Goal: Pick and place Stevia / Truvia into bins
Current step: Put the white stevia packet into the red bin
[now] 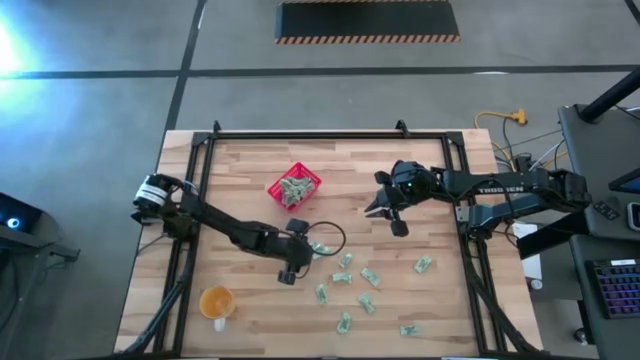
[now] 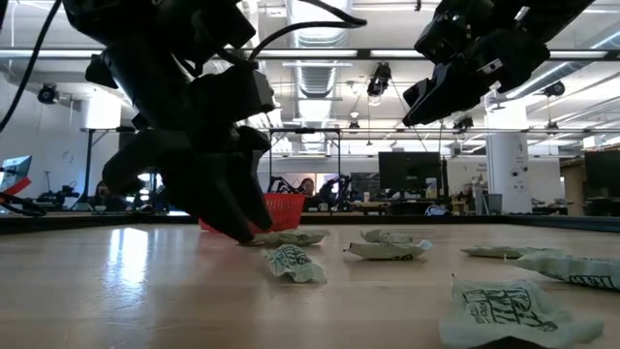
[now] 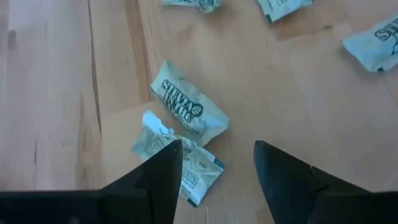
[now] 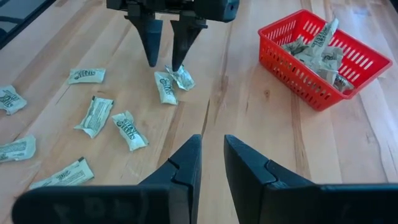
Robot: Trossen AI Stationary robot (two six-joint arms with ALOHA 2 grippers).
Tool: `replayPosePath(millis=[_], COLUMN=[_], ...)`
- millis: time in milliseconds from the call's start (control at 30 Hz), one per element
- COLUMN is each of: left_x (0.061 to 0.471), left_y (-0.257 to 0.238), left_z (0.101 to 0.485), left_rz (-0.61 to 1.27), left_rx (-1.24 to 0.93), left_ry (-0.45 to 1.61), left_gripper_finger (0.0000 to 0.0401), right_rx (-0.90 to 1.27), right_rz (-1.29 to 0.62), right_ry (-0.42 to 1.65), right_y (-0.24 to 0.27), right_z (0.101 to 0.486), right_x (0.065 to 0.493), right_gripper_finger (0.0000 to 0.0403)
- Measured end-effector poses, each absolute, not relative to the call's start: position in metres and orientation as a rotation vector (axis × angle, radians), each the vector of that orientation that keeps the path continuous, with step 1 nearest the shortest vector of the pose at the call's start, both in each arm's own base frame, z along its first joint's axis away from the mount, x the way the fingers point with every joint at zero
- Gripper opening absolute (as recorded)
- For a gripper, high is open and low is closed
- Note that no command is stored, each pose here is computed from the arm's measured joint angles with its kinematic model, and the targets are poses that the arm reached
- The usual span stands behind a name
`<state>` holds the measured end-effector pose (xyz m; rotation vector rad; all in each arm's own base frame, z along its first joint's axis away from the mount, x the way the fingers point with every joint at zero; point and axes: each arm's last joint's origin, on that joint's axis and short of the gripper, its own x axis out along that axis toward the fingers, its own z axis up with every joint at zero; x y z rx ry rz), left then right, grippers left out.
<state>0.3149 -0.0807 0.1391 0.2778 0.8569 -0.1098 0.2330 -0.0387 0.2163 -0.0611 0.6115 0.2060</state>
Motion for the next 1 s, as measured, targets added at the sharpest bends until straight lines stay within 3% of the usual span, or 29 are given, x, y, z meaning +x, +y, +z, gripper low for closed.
replayPosePath(millis=[300, 700, 1000], left_x=[0.313, 0.313, 0.312], left_y=[-0.073, -0.069, -0.069], left_z=[0.135, 0.134, 0.137], left_rz=[-0.070, -0.049, -0.058], left_rx=[0.218, 0.215, 0.239], left_ry=[0.903, 0.912, 0.909], left_gripper_finger=[0.0146, 0.0011, 0.0008], right_rx=[-0.061, -0.062, -0.076], right_rz=[0.206, 0.206, 0.211], right_ry=[0.611, 0.611, 0.610], right_y=[-0.039, -0.039, -0.039], right_z=[0.216, 0.216, 0.216], right_x=[0.233, 0.233, 0.233], right_gripper_finger=[0.0059, 0.0059, 0.0059])
